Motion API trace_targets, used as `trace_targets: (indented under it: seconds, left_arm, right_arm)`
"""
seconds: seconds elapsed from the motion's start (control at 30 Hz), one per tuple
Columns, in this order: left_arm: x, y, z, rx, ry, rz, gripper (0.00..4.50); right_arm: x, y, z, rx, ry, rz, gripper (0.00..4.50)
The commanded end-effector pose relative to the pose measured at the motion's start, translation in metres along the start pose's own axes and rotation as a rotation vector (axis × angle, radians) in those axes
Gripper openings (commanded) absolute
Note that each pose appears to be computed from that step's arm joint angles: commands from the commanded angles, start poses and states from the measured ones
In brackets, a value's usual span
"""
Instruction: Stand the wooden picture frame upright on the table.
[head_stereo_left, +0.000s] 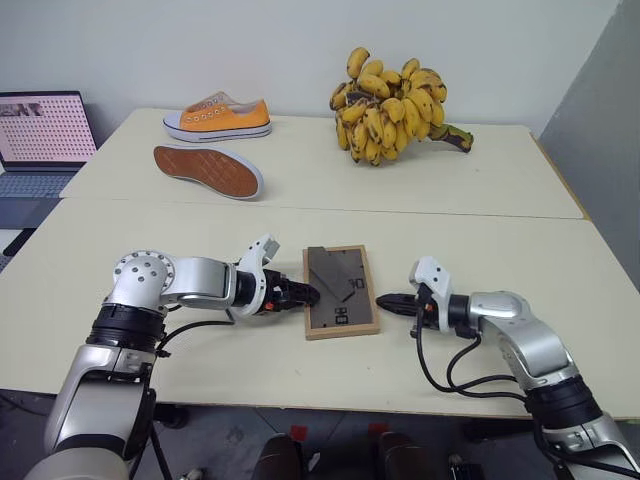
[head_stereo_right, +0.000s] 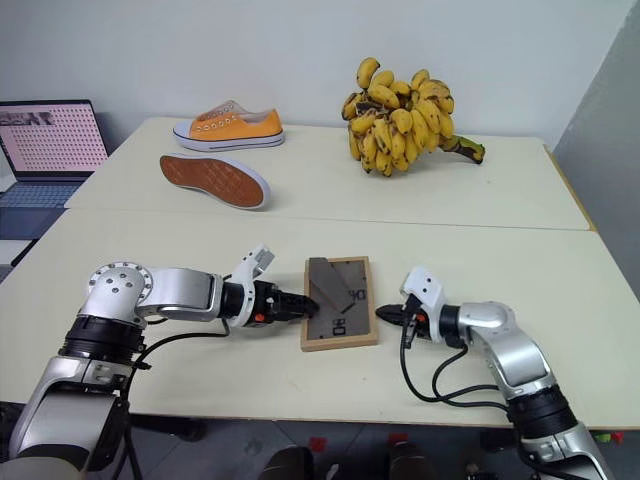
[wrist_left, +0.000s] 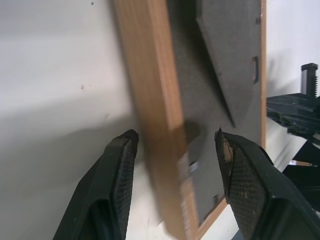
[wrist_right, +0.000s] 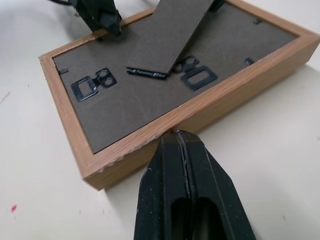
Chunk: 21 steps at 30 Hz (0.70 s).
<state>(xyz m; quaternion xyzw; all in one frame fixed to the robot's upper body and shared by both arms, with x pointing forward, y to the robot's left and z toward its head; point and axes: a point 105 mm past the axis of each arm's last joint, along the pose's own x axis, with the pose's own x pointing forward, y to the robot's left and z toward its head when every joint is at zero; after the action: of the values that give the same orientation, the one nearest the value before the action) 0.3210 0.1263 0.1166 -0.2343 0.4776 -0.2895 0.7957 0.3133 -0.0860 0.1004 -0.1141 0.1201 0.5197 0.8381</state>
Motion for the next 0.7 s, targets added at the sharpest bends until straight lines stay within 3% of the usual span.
trace_targets:
  seconds: [0.03,0.53,0.7]
  left_arm:
    - [0.006,-0.004,-0.003,0.004,0.015,-0.025,2.64]
    - [0.007,-0.015,0.001,0.013,-0.006,-0.086,2.64]
    - [0.005,-0.021,0.006,0.012,-0.034,-0.121,1.84]
  right_arm:
    - [0.007,0.007,0.027,-0.032,-0.080,0.019,0.00]
    - [0.014,0.012,0.026,-0.012,-0.092,0.009,0.00]
    - [0.012,0.011,0.023,-0.013,-0.084,0.003,0.00]
